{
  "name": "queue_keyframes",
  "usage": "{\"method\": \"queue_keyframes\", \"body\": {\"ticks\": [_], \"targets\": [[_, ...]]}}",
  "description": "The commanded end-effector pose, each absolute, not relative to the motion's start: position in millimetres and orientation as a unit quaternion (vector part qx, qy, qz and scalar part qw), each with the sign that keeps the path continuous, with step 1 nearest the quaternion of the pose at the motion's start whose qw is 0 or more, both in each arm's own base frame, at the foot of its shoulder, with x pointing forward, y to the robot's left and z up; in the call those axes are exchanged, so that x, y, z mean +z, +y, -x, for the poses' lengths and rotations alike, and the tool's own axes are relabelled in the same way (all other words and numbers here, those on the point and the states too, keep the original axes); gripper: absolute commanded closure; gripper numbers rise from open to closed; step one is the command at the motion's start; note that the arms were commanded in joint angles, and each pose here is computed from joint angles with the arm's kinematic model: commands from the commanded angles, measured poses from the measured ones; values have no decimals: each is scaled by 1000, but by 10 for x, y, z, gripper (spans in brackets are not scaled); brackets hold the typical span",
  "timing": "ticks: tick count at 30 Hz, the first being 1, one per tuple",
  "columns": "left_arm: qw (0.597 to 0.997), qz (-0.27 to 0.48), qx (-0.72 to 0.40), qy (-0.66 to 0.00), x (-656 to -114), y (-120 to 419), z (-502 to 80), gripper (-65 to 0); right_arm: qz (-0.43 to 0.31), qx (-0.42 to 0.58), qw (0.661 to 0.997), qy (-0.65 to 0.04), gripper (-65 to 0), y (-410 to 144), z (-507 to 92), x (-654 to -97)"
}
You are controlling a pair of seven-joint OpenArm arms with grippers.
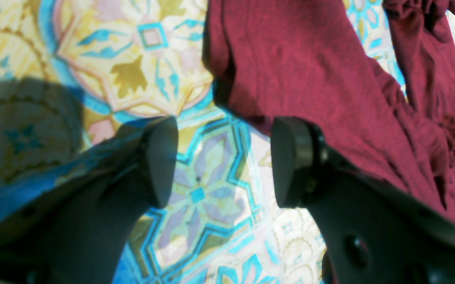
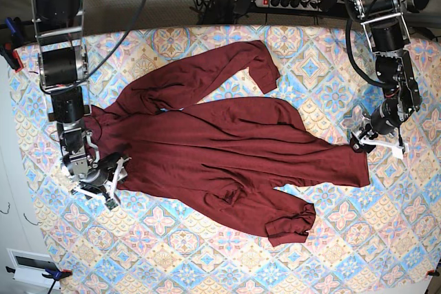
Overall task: Layout the t-shirt on the table in an organized manner, then fold the t-shirt properly
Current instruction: 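Drag the held shirt edge along the table with the right gripper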
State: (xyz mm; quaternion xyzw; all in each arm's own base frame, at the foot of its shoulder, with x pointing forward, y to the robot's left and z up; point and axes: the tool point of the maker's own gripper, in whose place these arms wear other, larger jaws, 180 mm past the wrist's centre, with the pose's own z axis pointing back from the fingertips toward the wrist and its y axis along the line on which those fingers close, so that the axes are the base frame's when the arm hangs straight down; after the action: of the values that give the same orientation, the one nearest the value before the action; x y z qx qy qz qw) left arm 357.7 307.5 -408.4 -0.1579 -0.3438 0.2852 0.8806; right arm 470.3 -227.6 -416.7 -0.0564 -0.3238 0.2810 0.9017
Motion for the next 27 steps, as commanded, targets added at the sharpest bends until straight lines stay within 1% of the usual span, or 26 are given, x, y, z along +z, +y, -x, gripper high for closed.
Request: {"method": "queue_keyframes", "body": {"ticks": [1,6,7,9,11,13,15,19,21,24,25,27], "targets": [[872,156,280,-371,-3897,3165,-3694,-365,46,282,890,-354,-352,-2134,-4873,-3986],[873,155,282,-366,-3935,3167,-3649,-365,39,285,890,-353,-346,-2049,-4859,-4023],[873,155,282,-366,-3935,3167,-3649,-365,38,283,893,-348,-332,-2065,-4832,-4061],[873,155,282,-366,-3940,3167,-3643,-365,36,273,905,-324,-268,-2147,-4719,-4220],[873,155,282,-366,-3940,3167,-3643,-365,34,264,914,-306,-175,-2211,-4631,-4340],[873,155,282,-366,-3940,3167,-3643,-365,29,259,915,-307,-70,-2225,-4608,-4381],[873,155,282,-366,-3940,3167,-3643,-365,27,259,913,-313,-1,-2216,-4618,-4377],[873,155,282,-366,-3940,3167,-3643,-365,26,246,914,-320,-10,-2266,-4635,-4349],[874,154,282,-365,-3946,3167,-3637,-365,25,211,918,-336,-8,-2402,-4687,-4263],[874,154,282,-365,-3946,3167,-3637,-365,18,145,912,-383,-7,-2597,-4893,-3970],[874,154,282,-365,-3946,3167,-3637,-365,25,120,908,-400,-7,-2697,-4942,-3896],[874,154,282,-365,-3946,3167,-3637,-365,63,86,899,-424,-7,-2998,-4986,-3769]]}}
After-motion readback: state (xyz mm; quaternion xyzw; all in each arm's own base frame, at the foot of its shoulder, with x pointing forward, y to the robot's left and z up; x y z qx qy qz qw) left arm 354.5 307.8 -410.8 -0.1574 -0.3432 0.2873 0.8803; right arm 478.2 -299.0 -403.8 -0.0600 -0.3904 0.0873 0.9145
